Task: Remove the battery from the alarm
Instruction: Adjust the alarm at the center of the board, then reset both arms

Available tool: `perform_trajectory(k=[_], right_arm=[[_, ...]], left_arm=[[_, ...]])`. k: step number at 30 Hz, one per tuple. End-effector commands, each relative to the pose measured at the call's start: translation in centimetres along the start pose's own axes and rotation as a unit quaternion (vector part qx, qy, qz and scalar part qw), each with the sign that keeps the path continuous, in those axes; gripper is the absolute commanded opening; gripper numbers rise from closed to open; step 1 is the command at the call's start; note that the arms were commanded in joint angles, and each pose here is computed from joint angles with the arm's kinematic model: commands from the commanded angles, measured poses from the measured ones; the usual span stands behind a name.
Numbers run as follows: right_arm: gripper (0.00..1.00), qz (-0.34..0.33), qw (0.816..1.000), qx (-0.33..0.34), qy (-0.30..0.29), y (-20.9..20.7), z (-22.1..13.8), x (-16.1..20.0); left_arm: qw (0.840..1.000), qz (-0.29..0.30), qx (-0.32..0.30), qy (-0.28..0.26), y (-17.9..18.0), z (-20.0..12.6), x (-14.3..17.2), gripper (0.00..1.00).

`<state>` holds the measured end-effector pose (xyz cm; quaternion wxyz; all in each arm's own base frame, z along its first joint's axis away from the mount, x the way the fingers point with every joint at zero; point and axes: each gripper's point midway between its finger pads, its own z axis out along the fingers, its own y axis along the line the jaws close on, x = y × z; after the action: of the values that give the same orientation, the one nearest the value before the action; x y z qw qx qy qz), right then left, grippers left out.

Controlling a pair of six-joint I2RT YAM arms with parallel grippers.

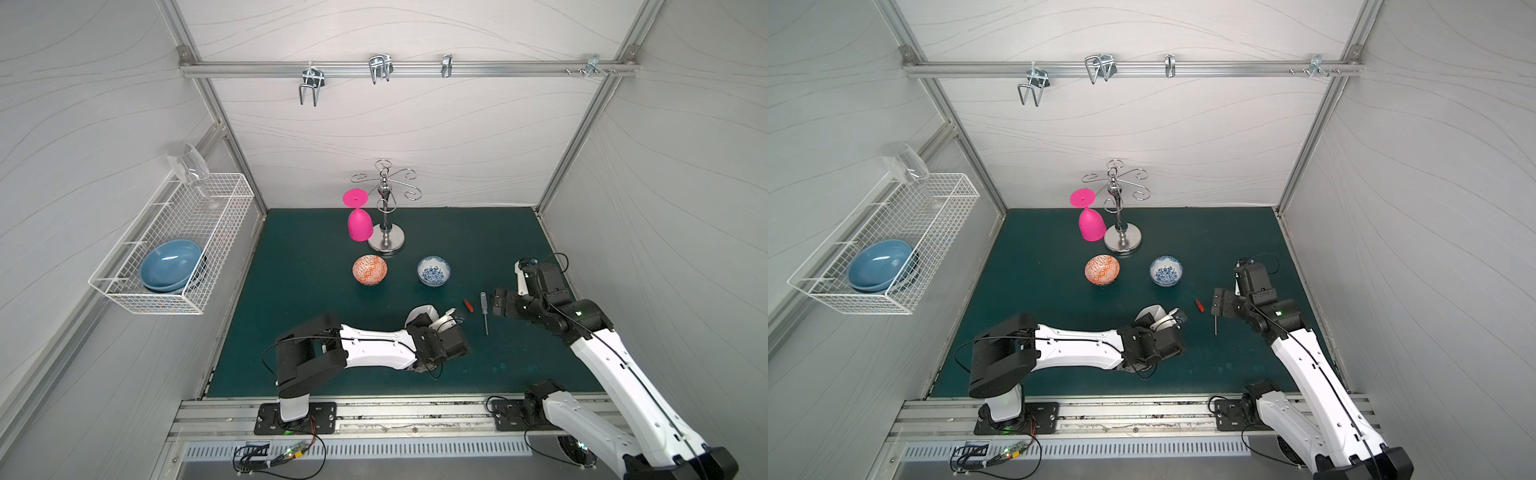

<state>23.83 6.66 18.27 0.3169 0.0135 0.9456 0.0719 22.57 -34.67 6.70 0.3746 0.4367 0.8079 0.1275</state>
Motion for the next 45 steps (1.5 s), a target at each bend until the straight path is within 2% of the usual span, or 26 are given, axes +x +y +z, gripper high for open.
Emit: perform_trajectory(k=[1,6,11,15,18,22,23,25,30,34,35,39,45], right_arm=[[0.99,0.022,0.999,-0.028,-0.017,0.6,-0.3,-1.5],[0.99,0.039,0.998,-0.041,-0.025,0.3,-0.1,-2.6],[0.99,0.065,0.995,-0.077,-0.026,0.1,1.1,-3.6],[0.99,0.097,0.988,-0.099,-0.065,-1.4,3.1,-5.3],[0.99,0.099,0.988,-0.045,-0.113,-4.3,4.8,-6.4],[0.99,0.066,0.979,0.067,-0.182,-8.6,6.5,-7.3],[0.99,0.054,0.974,0.09,-0.2,-9.5,7.1,-7.4],[0.99,0.04,0.968,0.106,-0.222,-10.2,8.0,-7.5],[0.99,0.011,0.951,0.082,-0.297,-9.7,10.2,-8.0],[0.99,0.0,0.95,0.054,-0.307,-9.1,12.5,-7.7],[0.99,-0.005,0.951,0.049,-0.305,-8.9,13.1,-7.6],[0.99,-0.023,0.953,0.032,-0.299,-8.3,15.4,-7.0],[0.99,-0.026,0.969,0.03,-0.244,-8.1,17.0,-7.5]], left_arm=[[0.998,-0.03,0.05,-0.014,-1.5,-0.5,-0.8,0.7],[0.993,-0.05,0.104,-0.04,-2.3,-2.1,-1.7,0.83],[0.984,-0.074,0.131,-0.09,-0.9,-5.0,-3.6,0.92],[0.973,-0.111,0.134,-0.154,2.8,-8.3,-5.1,0.99],[0.961,-0.184,0.122,-0.164,8.1,-8.9,-4.2,1.0],[0.928,-0.315,0.085,-0.178,16.7,-8.6,-0.4,1.0],[0.916,-0.35,0.053,-0.19,19.8,-8.6,1.2,1.0],[0.898,-0.388,-0.003,-0.207,23.5,-8.9,3.9,1.0],[0.852,-0.457,-0.129,-0.219,30.1,-9.4,10.6,1.0],[0.81,-0.502,-0.238,-0.191,33.8,-9.1,16.1,1.0],[0.806,-0.501,-0.257,-0.183,34.2,-8.5,17.3,1.0],[0.802,-0.482,-0.319,-0.153,35.1,-6.3,20.5,1.0],[0.831,-0.455,-0.279,-0.154,34.7,-1.3,20.6,1.0]])
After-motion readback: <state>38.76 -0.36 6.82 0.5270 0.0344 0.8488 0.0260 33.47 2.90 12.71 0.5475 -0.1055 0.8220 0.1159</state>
